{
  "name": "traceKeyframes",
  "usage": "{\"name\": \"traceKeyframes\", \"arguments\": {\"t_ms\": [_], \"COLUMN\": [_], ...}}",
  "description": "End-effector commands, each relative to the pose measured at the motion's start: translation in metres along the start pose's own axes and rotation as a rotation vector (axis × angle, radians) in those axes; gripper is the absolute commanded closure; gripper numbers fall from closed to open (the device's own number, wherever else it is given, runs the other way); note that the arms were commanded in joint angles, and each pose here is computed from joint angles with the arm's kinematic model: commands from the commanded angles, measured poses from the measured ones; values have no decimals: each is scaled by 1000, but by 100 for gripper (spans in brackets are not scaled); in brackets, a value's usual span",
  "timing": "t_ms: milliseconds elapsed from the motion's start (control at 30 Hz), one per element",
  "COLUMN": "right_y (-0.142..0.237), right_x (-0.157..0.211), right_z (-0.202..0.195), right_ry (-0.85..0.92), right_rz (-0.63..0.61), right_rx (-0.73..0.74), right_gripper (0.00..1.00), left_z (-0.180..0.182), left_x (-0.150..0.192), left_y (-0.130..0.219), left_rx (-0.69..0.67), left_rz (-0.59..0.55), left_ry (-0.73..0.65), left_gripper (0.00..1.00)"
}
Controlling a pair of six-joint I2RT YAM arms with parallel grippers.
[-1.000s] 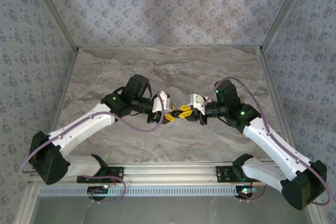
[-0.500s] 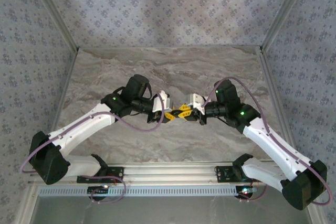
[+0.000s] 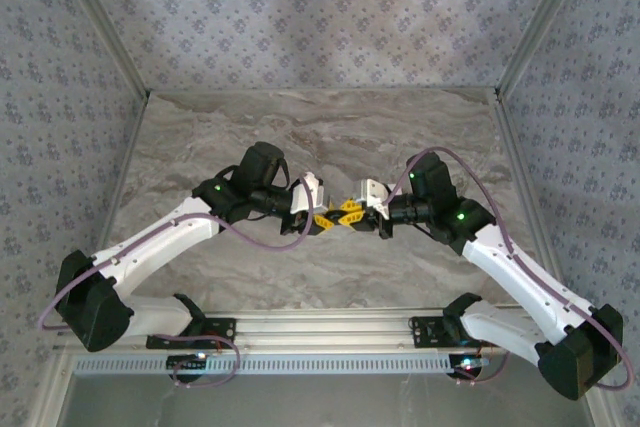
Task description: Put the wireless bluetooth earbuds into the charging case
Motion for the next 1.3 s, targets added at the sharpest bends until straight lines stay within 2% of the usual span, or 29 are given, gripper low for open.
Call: {"name": "traceKeyframes", "arguments": {"t_ms": [0, 100, 233, 333, 700, 900, 1100, 1267], "right_y": [1, 1, 3, 6, 20, 21, 31, 40], "right_x": [-6, -6, -4, -6, -9, -7, -21, -26], "right_z": [4, 2, -8, -14, -36, -42, -43, -59], "right_ry": [14, 9, -14, -11, -50, -86, -138, -315], "right_rz": [-10, -7, -7, -20, -87, -91, -155, -163], "right_rx": [-9, -1, 65, 107, 222, 250, 261, 335], "right_gripper": [88, 85, 66, 61, 57, 57, 54, 50], "left_z": [2, 1, -2, -3, -6, -1, 13, 38], "left_x": [-11, -10, -9, -9, -4, -8, 1, 17], "left_y": [1, 1, 0, 0, -2, 1, 6, 14], "left_rx": [1, 4, 13, 20, 27, 10, -67, -206], "left_rz": [-26, -24, -22, -30, -35, -84, -136, -201], "left_ry": [-30, -33, -31, -29, -20, 7, 73, 180], "left_gripper": [75, 80, 81, 81, 82, 83, 83, 83]}}
Point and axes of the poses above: each hand's point on the last joint's axis, 136 mm out from that joint toward the fingers, its own y axis back along the fingers, its own z axis along the line the jaws close on, x = y × z, the point moved 2 cm from there along y, back along the fingers, and after that the axes turned 15 degrees about -y, right-handed, at the moved point
